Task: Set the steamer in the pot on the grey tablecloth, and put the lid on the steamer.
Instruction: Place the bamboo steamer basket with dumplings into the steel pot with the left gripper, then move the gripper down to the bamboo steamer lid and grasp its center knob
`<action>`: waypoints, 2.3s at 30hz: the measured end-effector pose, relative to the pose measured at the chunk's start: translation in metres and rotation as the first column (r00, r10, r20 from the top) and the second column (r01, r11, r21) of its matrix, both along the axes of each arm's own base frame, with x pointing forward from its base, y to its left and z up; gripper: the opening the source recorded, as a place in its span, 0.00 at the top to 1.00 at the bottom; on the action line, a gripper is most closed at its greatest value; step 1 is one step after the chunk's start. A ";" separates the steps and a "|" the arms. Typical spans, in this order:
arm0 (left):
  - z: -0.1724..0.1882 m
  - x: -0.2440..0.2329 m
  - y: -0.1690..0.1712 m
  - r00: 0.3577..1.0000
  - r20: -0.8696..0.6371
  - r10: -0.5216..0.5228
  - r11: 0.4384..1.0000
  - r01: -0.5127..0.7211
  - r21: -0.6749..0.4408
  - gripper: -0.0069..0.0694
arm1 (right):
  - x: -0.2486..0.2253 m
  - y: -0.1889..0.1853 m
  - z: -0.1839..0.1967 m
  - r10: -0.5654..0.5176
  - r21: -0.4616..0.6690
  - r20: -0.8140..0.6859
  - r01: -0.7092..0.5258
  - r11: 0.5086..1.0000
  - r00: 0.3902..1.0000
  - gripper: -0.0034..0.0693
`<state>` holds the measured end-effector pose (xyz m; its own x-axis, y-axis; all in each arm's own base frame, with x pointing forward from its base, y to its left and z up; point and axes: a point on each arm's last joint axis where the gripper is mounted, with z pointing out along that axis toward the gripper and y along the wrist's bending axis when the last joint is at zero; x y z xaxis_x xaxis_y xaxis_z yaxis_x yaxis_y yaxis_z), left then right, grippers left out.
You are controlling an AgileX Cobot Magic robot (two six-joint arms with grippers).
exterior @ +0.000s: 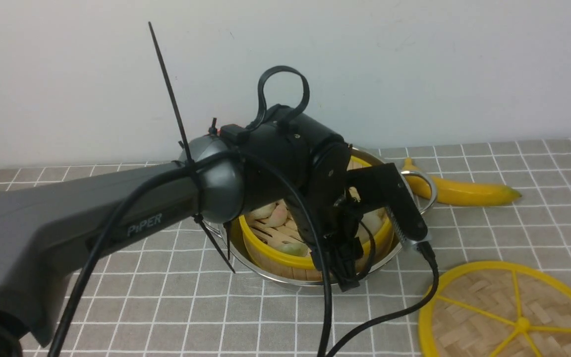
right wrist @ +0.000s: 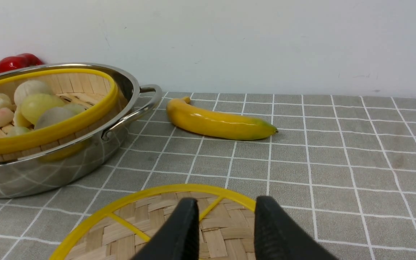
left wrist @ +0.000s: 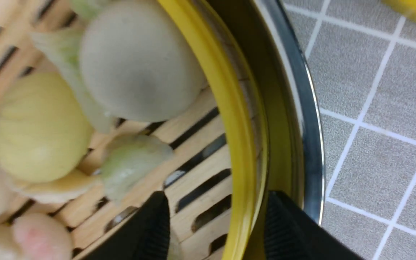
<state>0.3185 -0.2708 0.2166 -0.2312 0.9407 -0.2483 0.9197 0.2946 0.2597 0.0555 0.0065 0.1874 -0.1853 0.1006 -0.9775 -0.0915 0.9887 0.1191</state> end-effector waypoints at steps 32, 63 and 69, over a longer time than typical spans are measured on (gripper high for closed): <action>0.235 -0.087 0.082 0.888 0.418 0.191 0.901 0.010 -0.434 0.65 | 0.000 0.000 0.000 0.000 0.000 0.000 0.000 1.000 1.000 0.62; 0.080 -0.246 0.273 0.367 0.251 0.896 0.405 -0.439 -0.802 0.60 | 0.000 0.000 0.000 0.000 0.000 0.000 0.000 1.000 1.000 0.62; 0.000 -0.266 0.274 0.303 0.240 0.922 0.357 -0.431 -0.829 0.60 | 0.000 0.000 0.000 0.000 0.000 0.000 0.000 1.000 1.000 0.62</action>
